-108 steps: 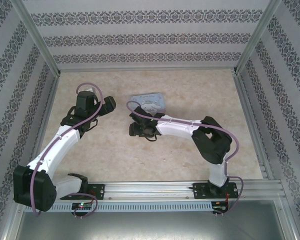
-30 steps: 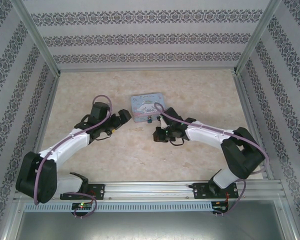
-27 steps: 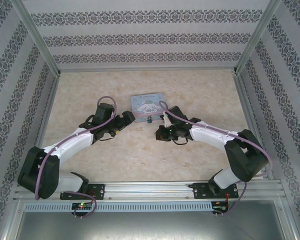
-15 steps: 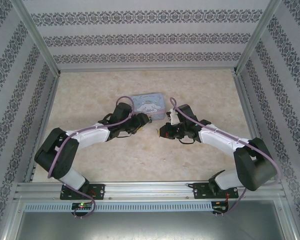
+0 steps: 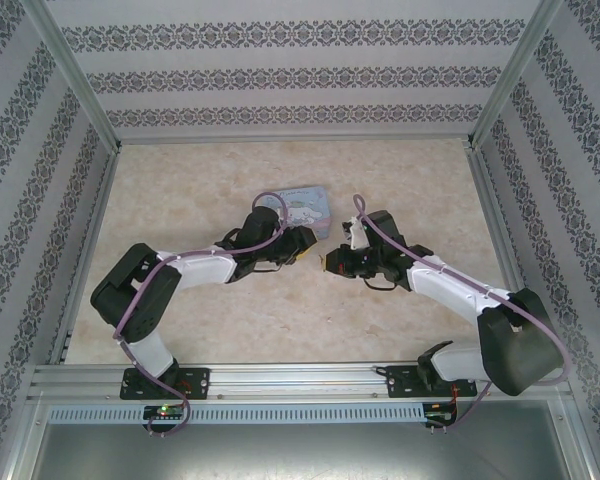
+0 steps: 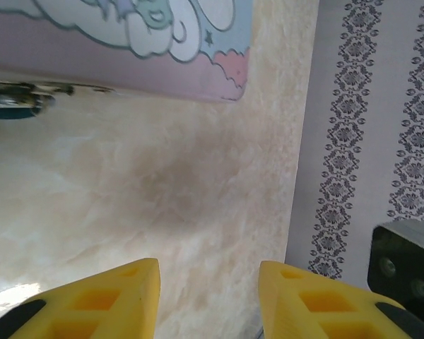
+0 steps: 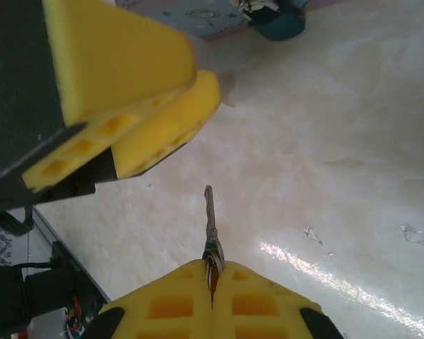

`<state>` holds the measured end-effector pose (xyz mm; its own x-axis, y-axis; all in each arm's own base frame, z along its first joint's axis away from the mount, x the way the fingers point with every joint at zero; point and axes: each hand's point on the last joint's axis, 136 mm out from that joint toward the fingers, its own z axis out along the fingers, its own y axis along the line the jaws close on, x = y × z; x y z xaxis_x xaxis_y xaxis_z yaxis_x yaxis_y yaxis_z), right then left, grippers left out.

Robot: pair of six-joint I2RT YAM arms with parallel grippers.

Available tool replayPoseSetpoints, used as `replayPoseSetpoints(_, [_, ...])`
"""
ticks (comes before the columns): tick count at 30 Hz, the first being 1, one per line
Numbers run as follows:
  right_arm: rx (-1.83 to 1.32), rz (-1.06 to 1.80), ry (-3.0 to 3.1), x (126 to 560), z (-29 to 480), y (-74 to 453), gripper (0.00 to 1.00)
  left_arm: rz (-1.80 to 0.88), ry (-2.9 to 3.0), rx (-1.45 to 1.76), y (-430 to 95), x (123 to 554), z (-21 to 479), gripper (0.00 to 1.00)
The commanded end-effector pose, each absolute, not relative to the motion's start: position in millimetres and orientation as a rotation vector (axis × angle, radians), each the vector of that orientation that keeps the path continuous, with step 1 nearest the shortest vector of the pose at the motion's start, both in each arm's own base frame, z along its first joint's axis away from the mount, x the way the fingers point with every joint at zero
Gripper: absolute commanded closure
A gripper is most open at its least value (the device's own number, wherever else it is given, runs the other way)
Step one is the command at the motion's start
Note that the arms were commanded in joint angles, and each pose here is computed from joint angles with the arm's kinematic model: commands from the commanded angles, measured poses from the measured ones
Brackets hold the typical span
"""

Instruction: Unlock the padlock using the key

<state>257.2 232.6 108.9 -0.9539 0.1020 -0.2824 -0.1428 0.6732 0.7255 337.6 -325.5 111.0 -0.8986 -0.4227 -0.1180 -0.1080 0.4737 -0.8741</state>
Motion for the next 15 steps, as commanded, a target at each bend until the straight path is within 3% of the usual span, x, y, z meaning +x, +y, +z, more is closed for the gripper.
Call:
replayPoseSetpoints(1, [-0.013, 1.204, 2.558, 258, 113, 233, 1.00, -1.485, 2.339, -0.396, -344, 342, 130, 0.61])
replayPoseSetpoints(15, [0.026, 1.228, 2.540, 263, 112, 231, 1.00, -1.508, 2.336, -0.370, -355, 337, 130, 0.69])
